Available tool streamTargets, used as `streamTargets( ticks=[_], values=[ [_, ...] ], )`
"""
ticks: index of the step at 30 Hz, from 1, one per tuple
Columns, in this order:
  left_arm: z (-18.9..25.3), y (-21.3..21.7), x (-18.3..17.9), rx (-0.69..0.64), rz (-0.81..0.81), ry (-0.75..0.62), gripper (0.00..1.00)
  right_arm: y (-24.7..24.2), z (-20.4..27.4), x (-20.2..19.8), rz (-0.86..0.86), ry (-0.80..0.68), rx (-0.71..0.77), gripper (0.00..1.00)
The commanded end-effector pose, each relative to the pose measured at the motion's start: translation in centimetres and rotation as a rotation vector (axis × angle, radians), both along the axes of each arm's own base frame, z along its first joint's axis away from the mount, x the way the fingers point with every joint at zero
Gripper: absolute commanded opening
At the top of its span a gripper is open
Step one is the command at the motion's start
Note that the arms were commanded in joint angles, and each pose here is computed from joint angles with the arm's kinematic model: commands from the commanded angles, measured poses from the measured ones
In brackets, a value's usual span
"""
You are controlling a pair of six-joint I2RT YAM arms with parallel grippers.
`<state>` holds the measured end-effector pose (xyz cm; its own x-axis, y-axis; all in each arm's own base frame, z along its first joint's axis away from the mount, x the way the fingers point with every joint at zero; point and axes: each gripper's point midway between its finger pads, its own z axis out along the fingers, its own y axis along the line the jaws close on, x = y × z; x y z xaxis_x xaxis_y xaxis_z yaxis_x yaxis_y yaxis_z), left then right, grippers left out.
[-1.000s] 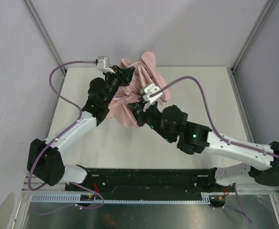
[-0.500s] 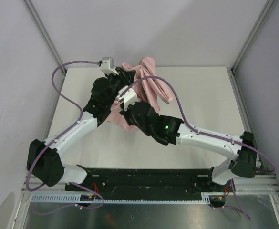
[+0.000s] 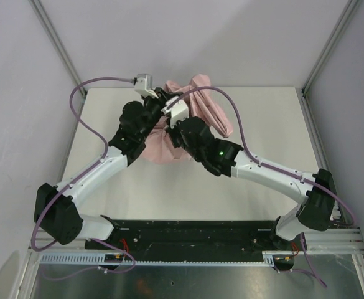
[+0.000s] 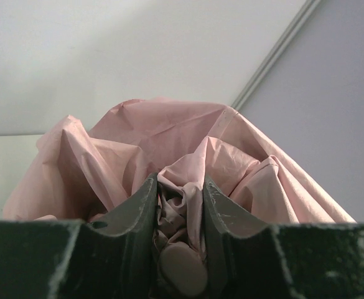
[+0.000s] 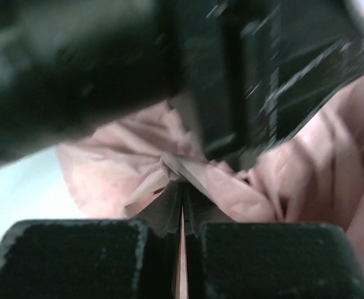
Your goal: Put away the umbrella
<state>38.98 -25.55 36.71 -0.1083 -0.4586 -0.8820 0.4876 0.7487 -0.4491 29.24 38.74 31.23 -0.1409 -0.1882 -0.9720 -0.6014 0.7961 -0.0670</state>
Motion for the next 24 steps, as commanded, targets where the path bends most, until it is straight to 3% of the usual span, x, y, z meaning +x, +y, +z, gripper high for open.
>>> streamTargets(
  ticks=[1, 5, 10, 14, 18, 24],
  values=[
    [7.5, -0.5, -2.7, -0.103, -0.070, -0.167, 0.00, -1.7, 3.0, 4.4, -0.122, -0.130, 0.060, 0.00],
    [7.6, -1.4, -3.6, -0.097, -0.136, -0.174, 0.00, -2.6, 3.3, 6.7, -0.134, -0.141, 0.090, 0.00],
    [7.8, -3.1, -4.4, -0.084, -0.242, -0.192, 0.00, -2.0, 3.7, 4.9, -0.053, -0.120, 0.086, 0.06],
    [7.8, -4.1, -4.6, -0.066, -0.303, -0.206, 0.00, -2.0, 3.8, 0.5, 0.056, -0.039, 0.066, 0.26],
    [7.7, -4.6, -4.5, -0.038, -0.359, -0.220, 0.00, -1.8, 4.2, -6.3, 0.228, 0.062, 0.061, 0.52],
    [7.3, -5.6, -5.1, 0.032, -0.497, -0.266, 0.00, -4.9, 7.5, -13.8, 0.396, 0.204, 0.190, 0.74]
  ],
)
